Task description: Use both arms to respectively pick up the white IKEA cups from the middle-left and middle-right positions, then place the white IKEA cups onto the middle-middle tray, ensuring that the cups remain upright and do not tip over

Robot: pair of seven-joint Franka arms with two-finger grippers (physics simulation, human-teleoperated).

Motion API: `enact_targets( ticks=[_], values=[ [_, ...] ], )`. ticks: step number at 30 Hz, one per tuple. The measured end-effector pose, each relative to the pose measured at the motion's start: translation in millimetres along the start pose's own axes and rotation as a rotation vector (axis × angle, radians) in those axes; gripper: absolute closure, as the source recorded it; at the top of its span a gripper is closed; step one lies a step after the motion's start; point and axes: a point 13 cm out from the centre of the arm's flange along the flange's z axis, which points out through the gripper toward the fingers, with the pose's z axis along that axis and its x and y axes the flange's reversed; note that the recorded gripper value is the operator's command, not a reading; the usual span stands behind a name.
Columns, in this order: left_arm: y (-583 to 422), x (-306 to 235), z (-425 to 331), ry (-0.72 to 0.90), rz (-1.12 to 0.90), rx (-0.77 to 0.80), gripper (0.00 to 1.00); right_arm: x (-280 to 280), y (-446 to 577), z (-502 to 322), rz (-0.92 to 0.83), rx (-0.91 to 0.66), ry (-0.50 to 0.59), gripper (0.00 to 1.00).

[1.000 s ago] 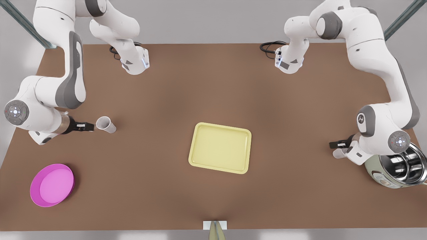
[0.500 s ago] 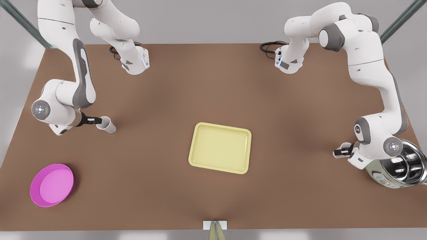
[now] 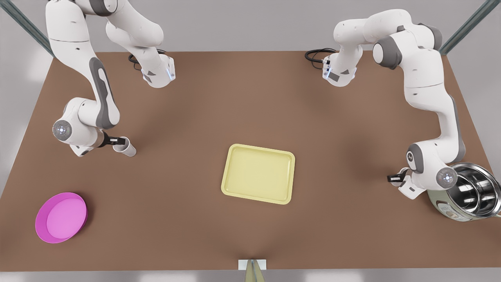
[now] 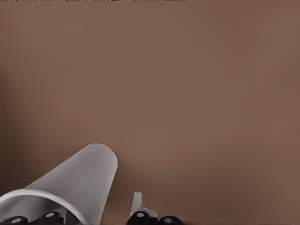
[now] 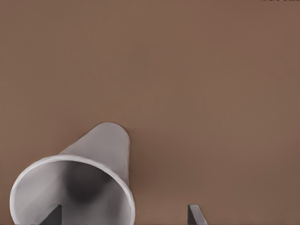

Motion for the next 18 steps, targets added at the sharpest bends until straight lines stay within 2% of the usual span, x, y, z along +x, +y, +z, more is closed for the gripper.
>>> enact_targets(
  ticks=[1, 4, 7, 8, 10, 11, 13, 15, 18],
  values=[
    [-0.2, -0.9, 1.0, -0.002, 0.002, -0.001, 0.47, -1.1, -1.6, 2.8, 0.001, 0.000, -0.003, 0.00],
    [0.5, -3.2, 1.2, -0.010, 0.006, -0.005, 0.78, -1.3, -6.6, 10.6, 0.005, -0.001, -0.008, 0.00],
    [-0.6, -5.1, -1.7, -0.019, 0.008, -0.008, 0.79, 0.2, -8.9, 16.9, 0.005, -0.002, -0.013, 0.00],
    [-2.8, -6.1, -7.2, -0.027, 0.009, -0.009, 0.79, -0.5, -9.3, 17.4, 0.004, -0.001, -0.017, 0.09],
    [-20.5, -7.5, -32.6, -0.052, 0.025, -0.012, 0.79, -1.8, -8.9, 20.7, 0.000, -0.001, -0.019, 0.40],
    [-44.2, -13.3, -55.3, -0.068, 0.055, -0.028, 0.79, -2.5, -8.3, 22.8, -0.003, -0.002, -0.018, 0.52],
    [-121.6, -25.6, -116.9, -0.121, 0.143, -0.063, 0.79, -5.1, -5.6, 25.2, -0.013, -0.003, -0.019, 0.69],
    [-243.0, -8.7, -152.4, -0.139, 0.261, -0.072, 0.79, -8.5, 0.5, 26.2, -0.029, -0.009, -0.022, 0.79],
    [-376.9, 37.2, -167.8, -0.131, 0.346, -0.030, 0.79, -17.2, 12.6, 24.9, -0.065, 0.000, -0.029, 0.79]
  ],
)
